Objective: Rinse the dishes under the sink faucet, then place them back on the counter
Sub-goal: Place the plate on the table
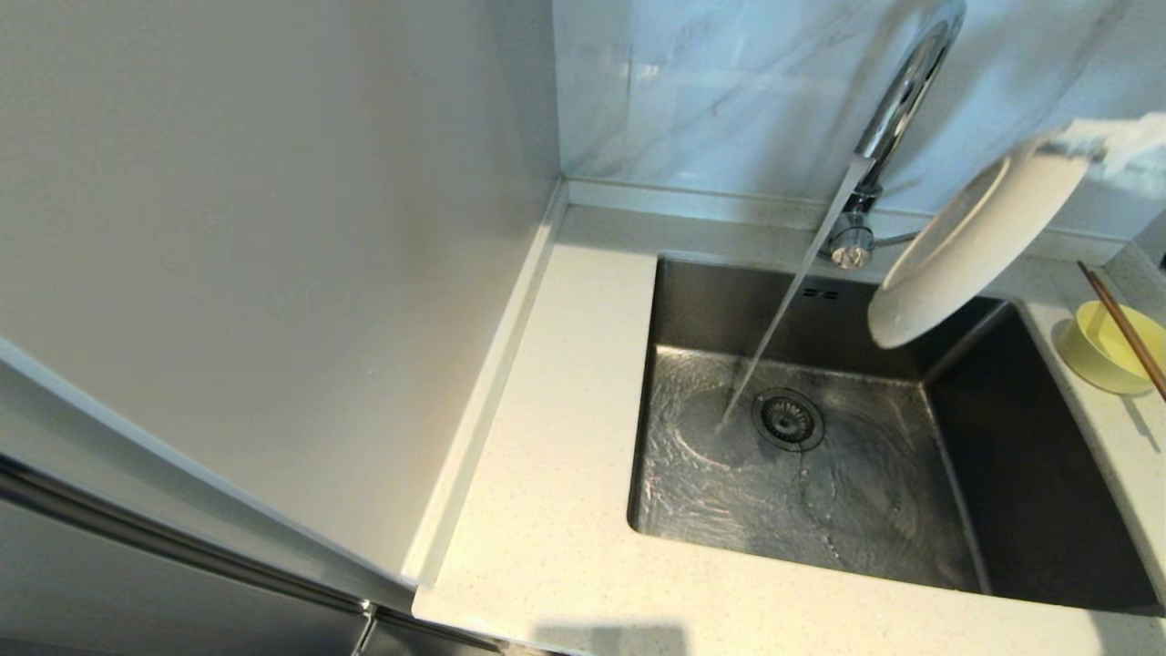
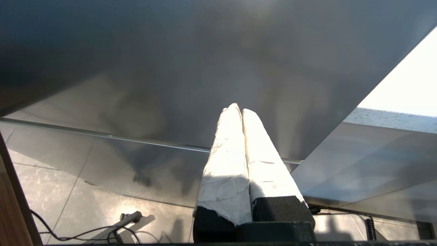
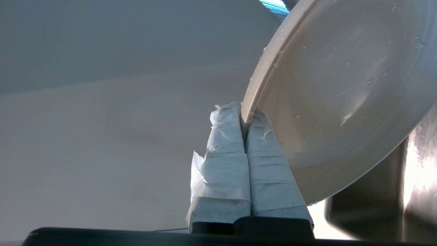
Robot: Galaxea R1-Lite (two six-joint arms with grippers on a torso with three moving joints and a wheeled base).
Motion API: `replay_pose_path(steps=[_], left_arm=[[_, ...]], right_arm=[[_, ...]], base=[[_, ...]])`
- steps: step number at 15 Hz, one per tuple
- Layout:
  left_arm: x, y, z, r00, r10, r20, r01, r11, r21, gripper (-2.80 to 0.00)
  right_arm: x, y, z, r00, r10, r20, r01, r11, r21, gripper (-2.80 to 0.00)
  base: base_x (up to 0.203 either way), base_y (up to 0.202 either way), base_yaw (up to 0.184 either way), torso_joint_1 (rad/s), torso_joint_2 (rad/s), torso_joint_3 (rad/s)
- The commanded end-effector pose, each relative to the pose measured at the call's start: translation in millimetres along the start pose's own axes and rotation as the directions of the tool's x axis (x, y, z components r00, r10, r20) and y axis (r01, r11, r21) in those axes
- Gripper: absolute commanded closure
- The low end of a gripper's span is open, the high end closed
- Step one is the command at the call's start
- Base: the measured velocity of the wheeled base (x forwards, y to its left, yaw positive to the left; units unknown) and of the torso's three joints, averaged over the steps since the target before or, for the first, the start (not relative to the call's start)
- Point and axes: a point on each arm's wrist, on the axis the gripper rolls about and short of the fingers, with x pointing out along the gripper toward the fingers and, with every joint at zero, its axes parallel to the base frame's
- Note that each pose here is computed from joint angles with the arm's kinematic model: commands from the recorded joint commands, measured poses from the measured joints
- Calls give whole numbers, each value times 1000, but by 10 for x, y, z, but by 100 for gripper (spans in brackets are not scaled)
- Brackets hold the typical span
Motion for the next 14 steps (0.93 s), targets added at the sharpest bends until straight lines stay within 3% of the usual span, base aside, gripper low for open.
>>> replay_pose_path(steps=[1,2,4,6,8,10,12,14], left_arm=[[0,0,0,1000,1,0,-1,1000,0,0],[0,0,0,1000,-1,0,1,1000,0,0],[0,0,0,1000,1,0,-1,1000,0,0],[0,0,0,1000,-1,0,1,1000,0,0],[0,0,0,1000,0,0,0,1000,0,0],[0,0,0,1000,0,0,0,1000,0,0],[0,0,0,1000,-1,0,1,1000,0,0],[0,0,0,1000,0,0,0,1000,0,0]], right_arm=[[-146,573,107,995,96,41,-90,987,-136,0],[-198,747,128,991,124,52,-111,973,-201,0],[-197,760,145,991,121,56,-103,960,-260,0],[-111,381,91,999,37,33,-29,975,-221,0],[-97,-280,-176,992,-121,-39,118,990,-78,0],[-174,-651,-413,967,-230,-107,235,971,38,0],[-230,-680,-440,953,-275,-124,285,955,76,0],[-260,-370,-240,961,-265,-73,268,963,26,0]], base=[[0,0,0,0,0,0],[0,0,0,0,0,0],[0,0,0,0,0,0],[0,0,0,0,0,0],[0,0,0,0,0,0],[0,0,0,0,0,0],[0,0,0,0,0,0],[0,0,0,0,0,0]])
